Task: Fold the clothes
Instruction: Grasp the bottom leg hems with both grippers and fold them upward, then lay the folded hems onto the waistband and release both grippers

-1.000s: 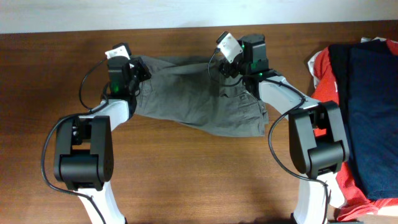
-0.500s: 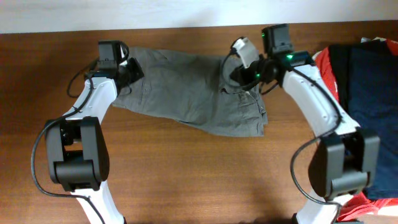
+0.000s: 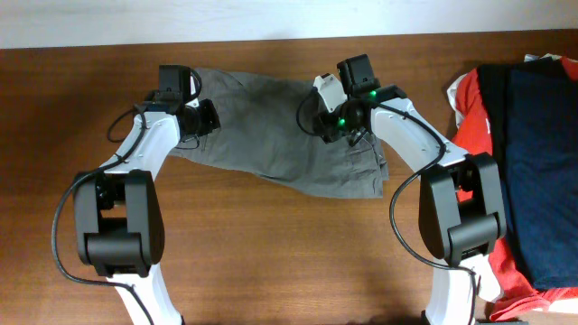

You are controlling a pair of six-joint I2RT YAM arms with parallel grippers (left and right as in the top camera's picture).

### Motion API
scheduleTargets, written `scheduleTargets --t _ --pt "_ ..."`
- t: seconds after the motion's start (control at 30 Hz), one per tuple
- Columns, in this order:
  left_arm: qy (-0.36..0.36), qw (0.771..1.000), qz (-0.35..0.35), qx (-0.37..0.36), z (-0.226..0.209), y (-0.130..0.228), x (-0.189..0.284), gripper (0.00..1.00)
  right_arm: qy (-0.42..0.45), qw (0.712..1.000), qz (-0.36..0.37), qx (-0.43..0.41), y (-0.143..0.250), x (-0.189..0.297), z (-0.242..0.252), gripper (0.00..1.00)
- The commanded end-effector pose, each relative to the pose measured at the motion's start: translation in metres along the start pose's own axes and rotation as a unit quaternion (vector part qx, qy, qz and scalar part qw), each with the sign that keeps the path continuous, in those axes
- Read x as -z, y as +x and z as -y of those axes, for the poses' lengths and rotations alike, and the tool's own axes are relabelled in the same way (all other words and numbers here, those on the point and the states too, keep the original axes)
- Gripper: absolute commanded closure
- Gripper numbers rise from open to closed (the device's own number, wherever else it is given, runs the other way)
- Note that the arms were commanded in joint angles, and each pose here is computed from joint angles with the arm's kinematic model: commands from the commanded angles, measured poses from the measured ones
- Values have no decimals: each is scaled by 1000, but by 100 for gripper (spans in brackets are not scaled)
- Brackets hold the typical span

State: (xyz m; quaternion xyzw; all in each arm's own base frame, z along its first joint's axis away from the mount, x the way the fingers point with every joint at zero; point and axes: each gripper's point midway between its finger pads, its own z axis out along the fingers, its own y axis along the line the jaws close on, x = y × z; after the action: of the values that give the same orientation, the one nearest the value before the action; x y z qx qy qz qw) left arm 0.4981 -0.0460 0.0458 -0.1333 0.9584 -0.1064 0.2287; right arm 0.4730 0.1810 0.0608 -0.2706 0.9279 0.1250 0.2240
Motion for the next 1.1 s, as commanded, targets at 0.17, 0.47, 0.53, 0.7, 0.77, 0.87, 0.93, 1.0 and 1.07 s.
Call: scheduleTargets --t 0.17,0.47,0.53,0.7,0.77,0.87,0.93,1.0,1.07 --pt "-31 999 23 -10 -11 -11 8 99 76 996 21 -52 -12 11 42 96" --pt "-31 999 33 -12 -11 -17 9 99 157 973 157 -59 -53 6 142 1" --pt "-26 997 51 -48 -4 -31 19 99 155 970 176 -57 -70 38 135 2" --pt "-15 995 82 -58 10 -47 77 100 1 993 60 -101 -18 70 58 96" --pt "-37 998 12 -51 -3 -14 74 100 -23 991 -23 -130 28 44 48 96" --pt "-56 996 -49 -45 -15 18 70 100 -37 977 -114 -176 87 15 38 96" --pt "-72 993 -83 -48 -28 40 37 100 -37 972 -134 -188 106 -1 38 96" --pt "-82 990 -105 -49 -38 51 8 100 -17 965 -168 -200 129 -2 38 96" --pt "-81 990 -102 -51 -40 51 -10 100 38 943 -211 -254 164 -6 45 96"
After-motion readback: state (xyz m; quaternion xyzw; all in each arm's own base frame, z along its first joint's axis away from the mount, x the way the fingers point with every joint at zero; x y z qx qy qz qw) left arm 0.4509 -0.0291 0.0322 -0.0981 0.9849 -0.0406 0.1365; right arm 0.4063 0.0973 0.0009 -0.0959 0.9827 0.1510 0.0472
